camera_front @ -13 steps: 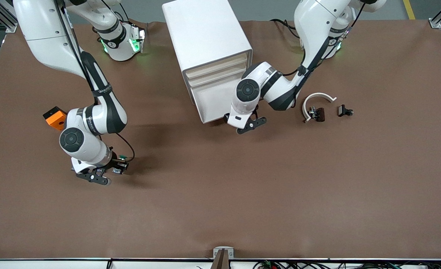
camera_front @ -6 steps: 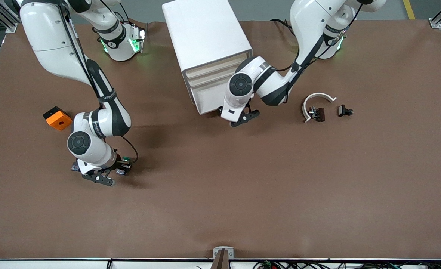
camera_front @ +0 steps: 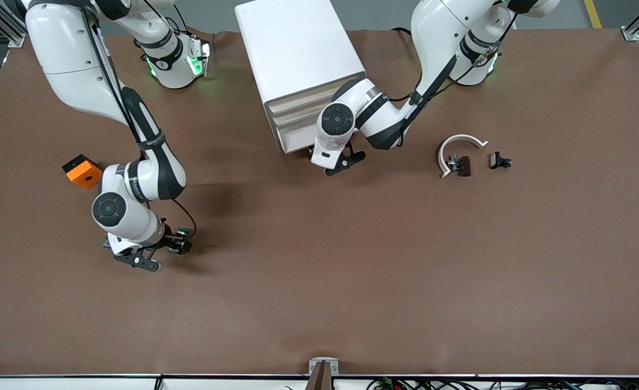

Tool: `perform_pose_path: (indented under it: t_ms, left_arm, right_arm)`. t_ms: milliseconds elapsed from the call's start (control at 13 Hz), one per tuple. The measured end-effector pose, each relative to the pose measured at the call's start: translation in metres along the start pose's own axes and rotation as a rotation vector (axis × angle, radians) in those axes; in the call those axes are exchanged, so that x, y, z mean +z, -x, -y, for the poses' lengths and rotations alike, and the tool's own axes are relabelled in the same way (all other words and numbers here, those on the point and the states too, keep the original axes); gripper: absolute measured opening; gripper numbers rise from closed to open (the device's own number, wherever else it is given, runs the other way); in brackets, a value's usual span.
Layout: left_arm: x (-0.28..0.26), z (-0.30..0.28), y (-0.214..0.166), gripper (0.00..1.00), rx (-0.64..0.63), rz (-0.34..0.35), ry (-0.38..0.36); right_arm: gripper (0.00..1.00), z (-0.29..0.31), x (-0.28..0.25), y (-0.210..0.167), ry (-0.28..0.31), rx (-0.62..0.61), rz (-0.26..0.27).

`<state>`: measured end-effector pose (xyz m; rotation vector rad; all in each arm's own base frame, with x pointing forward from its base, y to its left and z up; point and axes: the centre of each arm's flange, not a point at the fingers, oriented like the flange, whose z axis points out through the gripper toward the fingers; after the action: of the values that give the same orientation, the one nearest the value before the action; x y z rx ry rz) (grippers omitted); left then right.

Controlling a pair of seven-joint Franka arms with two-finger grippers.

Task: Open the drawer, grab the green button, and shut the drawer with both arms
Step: 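Place the button with the right gripper while the left gripper closes the drawer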

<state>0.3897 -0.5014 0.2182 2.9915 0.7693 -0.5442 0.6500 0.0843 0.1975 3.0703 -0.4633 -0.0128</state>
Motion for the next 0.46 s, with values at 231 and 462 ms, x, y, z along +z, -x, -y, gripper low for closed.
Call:
perform_pose_path:
  t_ms: [231,462]
  left_arm:
    - [0.003,-0.002,0.009,1.00,-0.044,0.074,0.013]
    - [0.006,-0.003,0.015,1.00,-0.079,0.133,0.016]
  right_arm:
    - [1.00,0.003,-0.050,-0.012,0.033,-0.013,0.071]
    - [1.00,-0.006,-0.121,-0.014,0.041,-0.056,0.100]
